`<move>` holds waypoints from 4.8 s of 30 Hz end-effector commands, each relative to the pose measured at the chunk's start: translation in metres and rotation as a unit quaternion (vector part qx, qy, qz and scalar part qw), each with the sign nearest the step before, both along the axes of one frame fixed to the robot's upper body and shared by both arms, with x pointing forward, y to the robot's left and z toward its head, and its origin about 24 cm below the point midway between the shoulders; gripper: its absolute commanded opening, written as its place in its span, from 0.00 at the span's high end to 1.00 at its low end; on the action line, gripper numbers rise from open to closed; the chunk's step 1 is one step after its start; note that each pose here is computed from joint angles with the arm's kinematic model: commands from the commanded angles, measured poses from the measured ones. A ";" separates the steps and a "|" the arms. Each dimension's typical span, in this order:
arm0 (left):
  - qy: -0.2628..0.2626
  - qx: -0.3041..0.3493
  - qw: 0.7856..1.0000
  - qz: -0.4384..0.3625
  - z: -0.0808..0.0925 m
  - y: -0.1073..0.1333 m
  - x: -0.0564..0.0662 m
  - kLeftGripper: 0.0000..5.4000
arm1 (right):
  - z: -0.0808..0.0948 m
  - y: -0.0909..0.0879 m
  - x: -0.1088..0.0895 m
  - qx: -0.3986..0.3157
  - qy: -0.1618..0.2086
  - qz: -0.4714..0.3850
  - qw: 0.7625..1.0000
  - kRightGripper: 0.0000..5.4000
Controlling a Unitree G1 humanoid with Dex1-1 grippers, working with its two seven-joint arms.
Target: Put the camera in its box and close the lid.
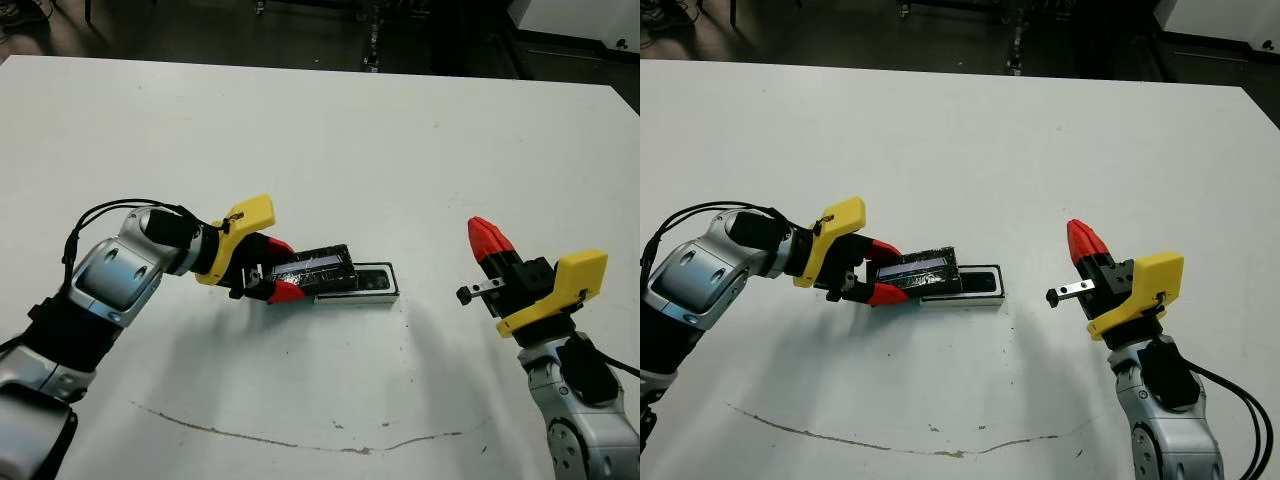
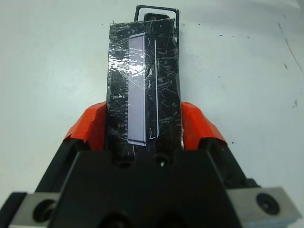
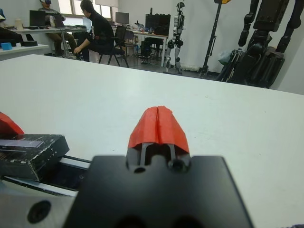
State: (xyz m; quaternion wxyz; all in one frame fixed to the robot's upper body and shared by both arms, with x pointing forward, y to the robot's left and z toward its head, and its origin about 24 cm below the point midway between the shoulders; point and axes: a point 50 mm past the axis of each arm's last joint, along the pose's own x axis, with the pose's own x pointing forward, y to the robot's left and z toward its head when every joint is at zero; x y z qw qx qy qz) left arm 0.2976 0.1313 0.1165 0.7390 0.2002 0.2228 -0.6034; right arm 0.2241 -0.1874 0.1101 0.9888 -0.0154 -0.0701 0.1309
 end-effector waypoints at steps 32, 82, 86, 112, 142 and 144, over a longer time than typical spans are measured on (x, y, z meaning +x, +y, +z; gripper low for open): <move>0.061 0.029 0.996 -0.052 -0.033 -0.043 -0.009 0.41 | -0.003 -0.004 -0.001 -0.005 0.007 -0.005 1.000 1.00; 0.072 0.077 0.988 -0.113 -0.039 -0.107 0.008 0.41 | -0.002 -0.003 0.000 -0.001 0.005 0.001 1.000 1.00; 0.040 0.097 0.986 -0.127 -0.036 -0.109 0.006 0.34 | -0.002 -0.003 0.000 -0.005 0.005 0.000 1.000 1.00; -0.029 0.115 0.988 -0.103 -0.044 -0.032 0.003 0.00 | -0.005 -0.001 -0.002 -0.001 0.016 0.000 1.000 1.00; -0.128 -0.164 0.929 0.306 0.031 0.078 -0.020 0.10 | -0.006 -0.001 -0.002 0.003 0.022 -0.001 1.000 1.00; -0.149 -0.211 0.902 0.346 0.032 0.077 -0.025 0.16 | -0.006 0.000 -0.002 0.005 0.023 -0.003 1.000 1.00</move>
